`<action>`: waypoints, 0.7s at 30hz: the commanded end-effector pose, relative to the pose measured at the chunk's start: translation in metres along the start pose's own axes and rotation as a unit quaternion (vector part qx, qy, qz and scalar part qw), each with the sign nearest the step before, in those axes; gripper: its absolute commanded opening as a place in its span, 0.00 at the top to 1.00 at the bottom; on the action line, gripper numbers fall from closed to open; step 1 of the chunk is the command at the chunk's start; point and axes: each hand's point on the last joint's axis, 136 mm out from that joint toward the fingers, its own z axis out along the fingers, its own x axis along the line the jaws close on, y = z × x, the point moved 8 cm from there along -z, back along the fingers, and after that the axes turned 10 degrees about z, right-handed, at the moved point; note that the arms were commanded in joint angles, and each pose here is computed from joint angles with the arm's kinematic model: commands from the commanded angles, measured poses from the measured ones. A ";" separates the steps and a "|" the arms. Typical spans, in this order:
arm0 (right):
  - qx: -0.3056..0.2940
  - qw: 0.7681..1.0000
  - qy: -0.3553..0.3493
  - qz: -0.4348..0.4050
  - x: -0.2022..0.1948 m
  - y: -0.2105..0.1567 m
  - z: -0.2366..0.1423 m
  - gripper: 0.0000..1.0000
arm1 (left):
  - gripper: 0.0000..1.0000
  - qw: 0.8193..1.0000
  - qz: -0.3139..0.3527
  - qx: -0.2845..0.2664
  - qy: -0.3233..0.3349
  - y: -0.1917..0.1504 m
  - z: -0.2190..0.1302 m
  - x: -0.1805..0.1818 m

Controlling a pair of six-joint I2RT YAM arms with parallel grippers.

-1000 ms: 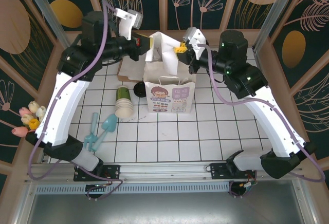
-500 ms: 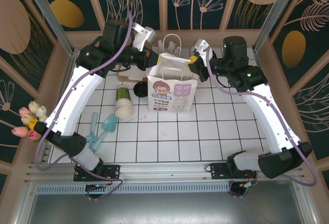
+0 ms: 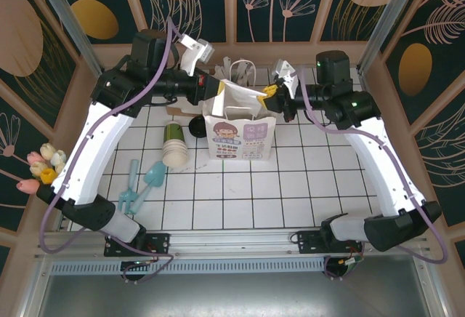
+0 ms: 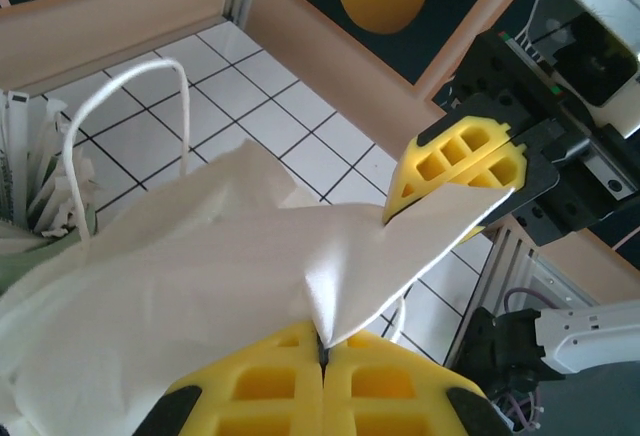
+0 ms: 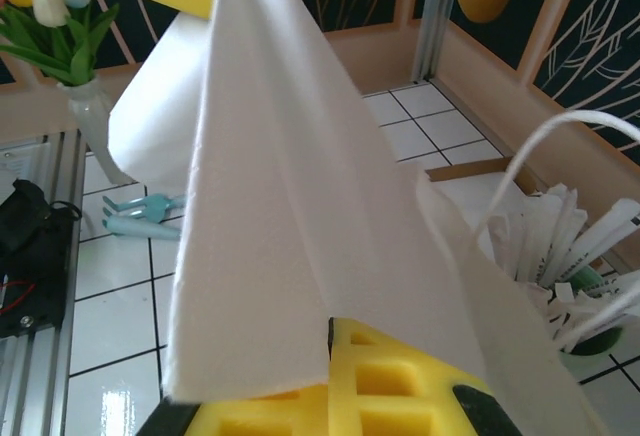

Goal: Pack the takeout coffee

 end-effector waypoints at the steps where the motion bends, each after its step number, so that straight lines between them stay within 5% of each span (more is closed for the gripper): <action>1: 0.010 1.000 0.011 0.011 -0.001 -0.011 0.002 1.00 | 1.00 1.000 -0.004 -0.005 0.005 -0.001 -0.002 0.001; 5: 0.033 0.999 0.003 0.032 -0.016 -0.020 0.016 1.00 | 1.00 0.999 -0.009 0.022 0.023 -0.010 0.015 0.015; 11: 0.065 0.995 -0.004 0.080 -0.043 -0.022 0.048 1.00 | 0.99 0.987 -0.013 0.091 0.133 -0.021 0.051 0.061; 14: 0.096 0.991 0.012 0.094 -0.043 -0.029 0.075 1.00 | 0.90 0.981 -0.012 0.114 0.154 -0.019 0.067 0.076; 16: 0.109 0.989 0.028 0.099 -0.041 -0.035 0.088 1.00 | 0.72 0.975 -0.011 0.115 0.189 -0.017 0.065 0.082; 21: 0.145 0.980 0.037 0.131 -0.047 -0.051 0.113 1.00 | 0.51 0.972 -0.008 0.077 0.222 -0.009 0.043 0.076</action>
